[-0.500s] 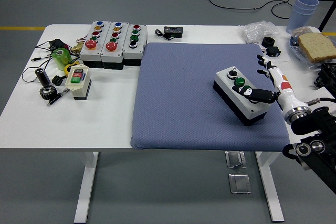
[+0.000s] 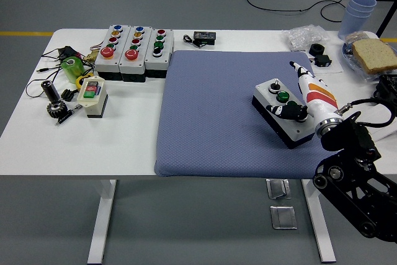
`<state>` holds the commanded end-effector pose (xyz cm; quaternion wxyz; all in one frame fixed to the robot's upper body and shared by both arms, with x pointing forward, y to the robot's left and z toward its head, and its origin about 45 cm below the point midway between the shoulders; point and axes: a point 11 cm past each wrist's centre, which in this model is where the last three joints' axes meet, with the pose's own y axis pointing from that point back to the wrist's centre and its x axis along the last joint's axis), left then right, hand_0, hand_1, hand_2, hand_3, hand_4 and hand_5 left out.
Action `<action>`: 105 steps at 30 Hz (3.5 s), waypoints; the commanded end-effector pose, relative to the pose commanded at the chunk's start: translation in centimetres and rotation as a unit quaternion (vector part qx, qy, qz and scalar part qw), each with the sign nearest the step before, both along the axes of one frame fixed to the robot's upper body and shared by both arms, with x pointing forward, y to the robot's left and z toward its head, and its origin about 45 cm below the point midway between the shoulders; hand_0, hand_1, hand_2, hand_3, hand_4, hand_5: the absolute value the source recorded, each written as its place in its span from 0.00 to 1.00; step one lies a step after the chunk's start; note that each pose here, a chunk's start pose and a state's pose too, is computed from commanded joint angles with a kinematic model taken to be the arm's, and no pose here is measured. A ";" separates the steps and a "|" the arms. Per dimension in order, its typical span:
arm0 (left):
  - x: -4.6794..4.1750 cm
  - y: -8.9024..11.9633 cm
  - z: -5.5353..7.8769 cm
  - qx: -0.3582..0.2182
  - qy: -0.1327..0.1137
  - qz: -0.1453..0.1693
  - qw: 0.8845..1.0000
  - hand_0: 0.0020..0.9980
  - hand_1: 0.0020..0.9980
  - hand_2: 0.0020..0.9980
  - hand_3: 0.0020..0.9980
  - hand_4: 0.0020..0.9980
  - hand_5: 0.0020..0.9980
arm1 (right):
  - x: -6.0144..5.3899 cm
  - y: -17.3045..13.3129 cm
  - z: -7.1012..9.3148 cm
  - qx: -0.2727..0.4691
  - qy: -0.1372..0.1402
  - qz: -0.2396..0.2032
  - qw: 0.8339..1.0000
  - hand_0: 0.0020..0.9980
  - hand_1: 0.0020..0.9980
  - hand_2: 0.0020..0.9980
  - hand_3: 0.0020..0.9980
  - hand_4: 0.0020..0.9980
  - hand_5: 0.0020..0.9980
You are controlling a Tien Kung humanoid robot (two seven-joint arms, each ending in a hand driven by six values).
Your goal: Pick up the button,place it on the desk,press the button,press the button
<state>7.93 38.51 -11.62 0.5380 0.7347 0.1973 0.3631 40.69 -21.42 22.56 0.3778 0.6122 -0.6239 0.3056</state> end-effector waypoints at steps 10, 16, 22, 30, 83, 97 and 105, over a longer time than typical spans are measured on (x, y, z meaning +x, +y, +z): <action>-0.19 0.0 0.0 0.000 0.002 0.000 1.000 0.65 0.64 0.66 0.56 0.33 0.86 | 1.2 0.7 -1.7 -0.052 0.039 -0.036 0.997 0.99 0.92 1.00 0.98 1.00 0.24; -0.09 0.1 0.0 0.000 0.001 0.001 1.000 0.65 0.64 0.66 0.56 0.33 0.85 | 1.8 1.8 -1.8 -0.079 0.063 -0.013 0.995 0.97 0.91 1.00 0.97 1.00 0.24; 0.13 0.1 0.0 -0.001 -0.001 0.002 1.000 0.65 0.64 0.66 0.56 0.33 0.85 | 2.7 2.7 -1.5 -0.118 0.088 0.010 0.989 0.85 0.82 0.96 0.93 1.00 0.25; 0.38 0.1 0.1 -0.001 -0.005 0.005 1.000 0.65 0.64 0.66 0.56 0.33 0.85 | 3.6 2.1 -2.0 -0.154 0.117 0.009 0.981 0.77 0.75 0.91 0.91 0.99 0.25; -0.09 0.1 0.0 0.000 0.001 0.002 1.000 0.66 0.64 0.66 0.56 0.33 0.85 | 2.3 -2.9 0.0 -0.114 0.023 0.025 0.993 0.13 0.11 0.35 0.50 0.66 0.16; -0.36 0.1 0.0 0.001 0.003 0.000 1.000 0.65 0.64 0.66 0.56 0.33 0.85 | 0.0 1.6 3.4 -0.159 -0.126 0.275 0.940 0.09 0.01 0.28 0.46 0.67 0.16; -0.03 0.1 0.0 0.001 -0.002 0.003 1.000 0.65 0.64 0.66 0.56 0.33 0.85 | -0.8 3.8 2.3 -0.190 -0.085 0.349 0.914 0.11 0.04 0.30 0.47 0.68 0.14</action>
